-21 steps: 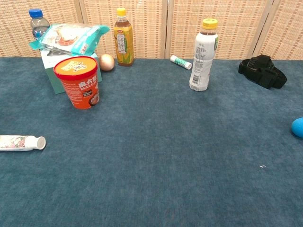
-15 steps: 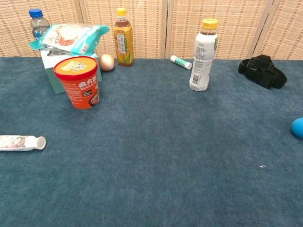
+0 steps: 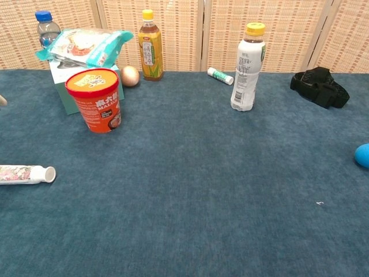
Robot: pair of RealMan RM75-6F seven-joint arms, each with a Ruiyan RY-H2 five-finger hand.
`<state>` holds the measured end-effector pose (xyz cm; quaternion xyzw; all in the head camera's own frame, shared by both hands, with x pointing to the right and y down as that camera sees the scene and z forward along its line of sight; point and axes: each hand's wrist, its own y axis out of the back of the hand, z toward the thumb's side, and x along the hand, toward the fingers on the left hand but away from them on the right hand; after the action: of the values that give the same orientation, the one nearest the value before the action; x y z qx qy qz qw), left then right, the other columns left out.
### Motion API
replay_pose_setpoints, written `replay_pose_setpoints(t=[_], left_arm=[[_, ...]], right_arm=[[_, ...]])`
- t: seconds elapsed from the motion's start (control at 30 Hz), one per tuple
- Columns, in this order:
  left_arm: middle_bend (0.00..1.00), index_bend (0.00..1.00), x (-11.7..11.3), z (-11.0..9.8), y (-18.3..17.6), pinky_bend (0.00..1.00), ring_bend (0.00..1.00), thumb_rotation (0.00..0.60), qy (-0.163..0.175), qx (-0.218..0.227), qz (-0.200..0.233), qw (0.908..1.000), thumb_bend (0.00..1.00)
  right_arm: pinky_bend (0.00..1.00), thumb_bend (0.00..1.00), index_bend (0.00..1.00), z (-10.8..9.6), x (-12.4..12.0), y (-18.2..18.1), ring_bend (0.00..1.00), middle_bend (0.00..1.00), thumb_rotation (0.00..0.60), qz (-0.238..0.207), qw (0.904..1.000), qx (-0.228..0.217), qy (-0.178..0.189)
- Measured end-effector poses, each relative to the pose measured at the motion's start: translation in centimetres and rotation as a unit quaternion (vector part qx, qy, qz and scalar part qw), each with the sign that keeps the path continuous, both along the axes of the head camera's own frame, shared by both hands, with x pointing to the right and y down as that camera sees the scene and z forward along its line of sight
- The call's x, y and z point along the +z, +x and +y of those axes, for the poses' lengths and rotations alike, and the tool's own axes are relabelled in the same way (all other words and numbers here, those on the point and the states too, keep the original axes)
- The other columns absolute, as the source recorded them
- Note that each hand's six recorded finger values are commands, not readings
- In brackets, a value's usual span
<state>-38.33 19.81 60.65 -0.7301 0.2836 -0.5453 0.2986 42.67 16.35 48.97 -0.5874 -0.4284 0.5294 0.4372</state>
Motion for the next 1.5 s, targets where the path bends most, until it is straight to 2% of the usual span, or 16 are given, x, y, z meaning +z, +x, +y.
replay_pose_setpoints(t=[0.23,0.47,0.7,0.87,1.5], left_arm=[[0.22,0.22,4.0,0.4,1.7,0.17,0.15,0.600,-0.035,0.025,-0.031,0.9986,0.28],[0.22,0.22,7.0,1.3,0.8,0.17,0.15,0.600,-0.056,0.020,-0.075,0.9954,0.28],[0.22,0.26,7.7,1.8,-0.7,0.17,0.15,0.600,-0.061,-0.006,-0.088,0.9942,0.28],[0.24,0.29,7.8,2.1,-1.1,0.17,0.15,0.600,-0.058,-0.025,-0.080,0.9947,0.26],[0.26,0.37,9.8,2.9,-1.5,0.17,0.16,0.600,-0.062,-0.057,-0.073,0.9938,0.25]], right_arm=[[0.04,0.41,0.06,0.5,1.4,0.1,0.00,0.04,0.600,0.001,0.9997,0.000,-0.025],[0.04,0.41,0.06,0.8,2.3,0.1,0.00,0.04,0.600,0.000,0.9991,-0.004,-0.041],[0.04,0.41,0.06,0.8,2.3,0.0,0.00,0.04,0.600,-0.002,0.9992,-0.004,-0.041],[0.04,0.41,0.06,1.0,2.2,0.0,0.00,0.04,0.600,-0.003,0.9991,-0.003,-0.042],[0.04,0.41,0.06,1.9,1.1,0.2,0.00,0.04,0.600,-0.009,0.9991,0.002,-0.041]])
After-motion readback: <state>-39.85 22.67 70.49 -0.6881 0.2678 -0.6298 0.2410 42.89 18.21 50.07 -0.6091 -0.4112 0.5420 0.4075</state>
